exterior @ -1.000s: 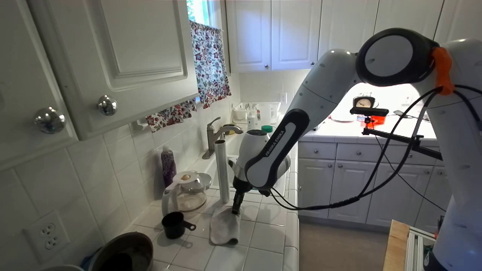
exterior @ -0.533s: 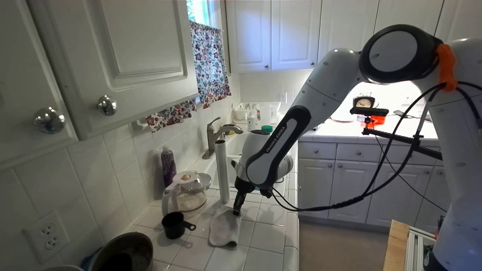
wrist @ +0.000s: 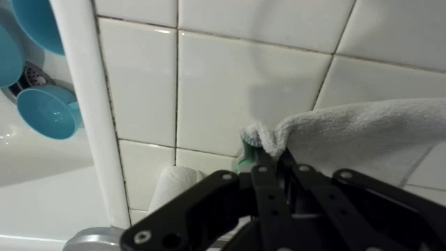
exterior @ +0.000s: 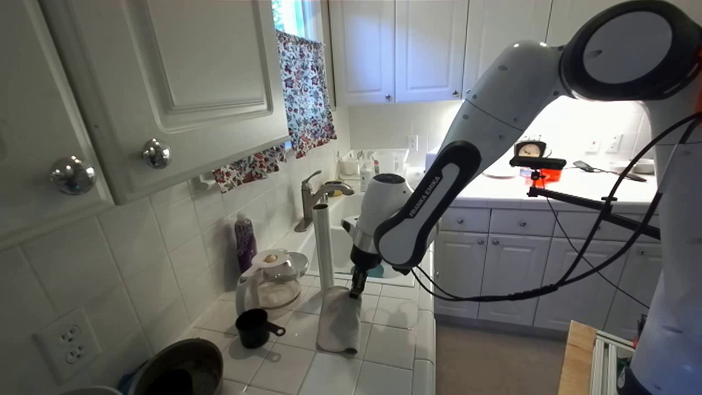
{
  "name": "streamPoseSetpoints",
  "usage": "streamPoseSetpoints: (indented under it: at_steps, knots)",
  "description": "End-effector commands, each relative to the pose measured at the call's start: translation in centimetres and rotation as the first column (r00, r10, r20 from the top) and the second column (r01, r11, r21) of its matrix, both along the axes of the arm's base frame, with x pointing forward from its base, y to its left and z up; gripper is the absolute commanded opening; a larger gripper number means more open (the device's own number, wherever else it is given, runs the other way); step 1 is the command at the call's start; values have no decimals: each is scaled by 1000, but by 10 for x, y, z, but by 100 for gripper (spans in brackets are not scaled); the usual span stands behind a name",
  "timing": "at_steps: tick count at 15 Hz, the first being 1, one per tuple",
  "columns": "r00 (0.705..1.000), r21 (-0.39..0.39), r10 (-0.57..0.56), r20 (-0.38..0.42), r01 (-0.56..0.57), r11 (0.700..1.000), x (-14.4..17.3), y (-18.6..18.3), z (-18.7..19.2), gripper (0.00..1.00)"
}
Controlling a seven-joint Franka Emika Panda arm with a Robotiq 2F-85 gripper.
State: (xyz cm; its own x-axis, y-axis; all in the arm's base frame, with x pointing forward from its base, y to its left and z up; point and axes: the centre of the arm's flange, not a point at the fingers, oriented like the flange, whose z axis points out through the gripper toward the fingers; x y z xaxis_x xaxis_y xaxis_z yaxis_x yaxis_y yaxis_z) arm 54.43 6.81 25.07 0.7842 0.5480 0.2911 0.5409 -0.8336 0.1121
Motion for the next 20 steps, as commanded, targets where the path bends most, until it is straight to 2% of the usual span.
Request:
streamPoseSetpoints:
  at_steps: [1, 5, 9, 13, 15, 16, 17, 20]
  knots:
    - [997, -60, 83, 10, -82, 995, -10, 7, 23, 2]
    - [978, -16, 207, -36, -208, 978, -11, 33, 20, 2]
    - [948, 29, 295, -118, -294, 955, -23, 58, 11, 2]
    - [927, 66, 313, -209, -306, 950, -30, 63, 3, 2]
    - [907, 81, 321, -273, -311, 947, -32, 61, -1, 2]
    - [900, 78, 317, -298, -308, 948, -33, 60, -2, 33]
    - [896, 73, 313, -314, -306, 949, -35, 59, -2, 35]
    - [891, 63, 304, -337, -301, 951, -38, 55, 2, 55]
